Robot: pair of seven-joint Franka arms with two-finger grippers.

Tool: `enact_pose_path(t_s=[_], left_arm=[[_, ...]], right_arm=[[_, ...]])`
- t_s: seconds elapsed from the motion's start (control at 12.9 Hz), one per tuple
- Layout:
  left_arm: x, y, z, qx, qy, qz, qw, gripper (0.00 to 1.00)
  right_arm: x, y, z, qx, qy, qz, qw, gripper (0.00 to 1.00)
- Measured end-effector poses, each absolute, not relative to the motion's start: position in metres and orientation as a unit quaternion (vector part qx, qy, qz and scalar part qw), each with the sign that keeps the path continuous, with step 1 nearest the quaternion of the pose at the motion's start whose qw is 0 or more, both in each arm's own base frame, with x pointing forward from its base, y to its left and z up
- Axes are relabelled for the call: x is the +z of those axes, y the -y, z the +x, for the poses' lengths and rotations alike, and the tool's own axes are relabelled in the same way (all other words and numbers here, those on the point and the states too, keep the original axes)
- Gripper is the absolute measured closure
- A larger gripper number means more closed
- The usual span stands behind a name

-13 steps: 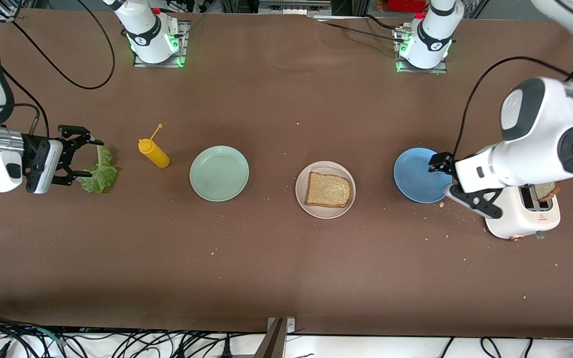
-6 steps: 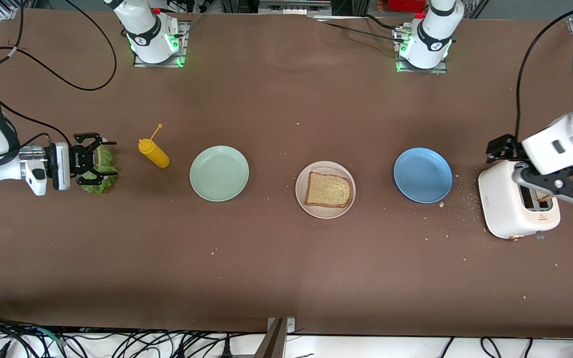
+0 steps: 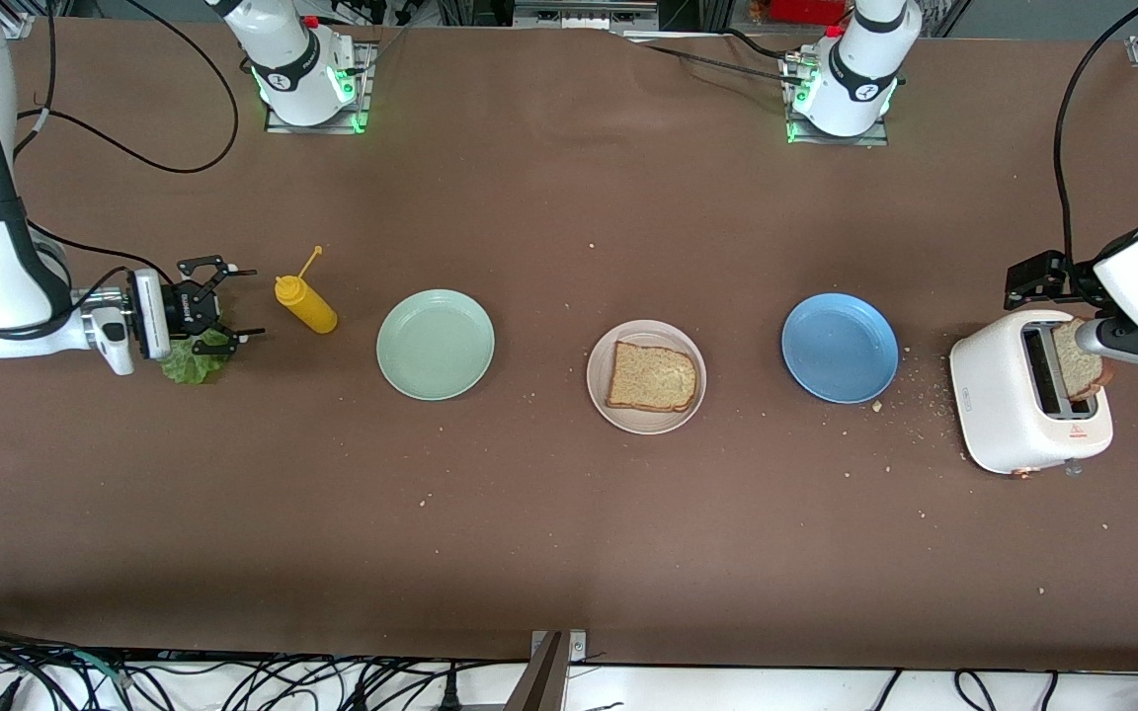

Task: Make sandwich in beige plate with both arms
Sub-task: 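Raise the left gripper while the right gripper reaches the mustard, then grasp and lift the yellow mustard bottle with the right gripper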

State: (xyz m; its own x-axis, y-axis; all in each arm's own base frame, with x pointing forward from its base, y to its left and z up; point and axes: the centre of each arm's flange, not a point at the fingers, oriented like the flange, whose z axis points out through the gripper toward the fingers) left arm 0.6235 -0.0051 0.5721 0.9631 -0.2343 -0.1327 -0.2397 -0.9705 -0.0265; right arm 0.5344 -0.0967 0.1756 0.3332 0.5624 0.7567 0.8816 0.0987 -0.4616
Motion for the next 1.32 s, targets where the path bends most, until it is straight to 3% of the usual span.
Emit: enact_pose_path(t_s=[0.7,0.85,1.01,1.32], left_arm=[[0.570,0.009,0.623,0.067,-0.120,-0.990,0.021,0.00],[0.570,0.009,0.623,0.069,-0.120,-0.990,0.020,0.00],[0.570,0.009,0.622,0.071,-0.120,-0.990,0.020,0.00],[0.569,0.009,0.622,0.072,-0.120,-0.990,0.020,0.00]], right_arm=[[0.118,0.074,0.518,-0.202,0.564,-0.595,0.536,0.01],[0.118,0.070,0.519,-0.203,0.567,-0.591,0.537,0.05],[0.116,0.064,0.520,-0.213,0.571,-0.583,0.537,0.26],[0.110,0.054,0.522,-0.221,0.581,-0.571,0.537,0.22]])
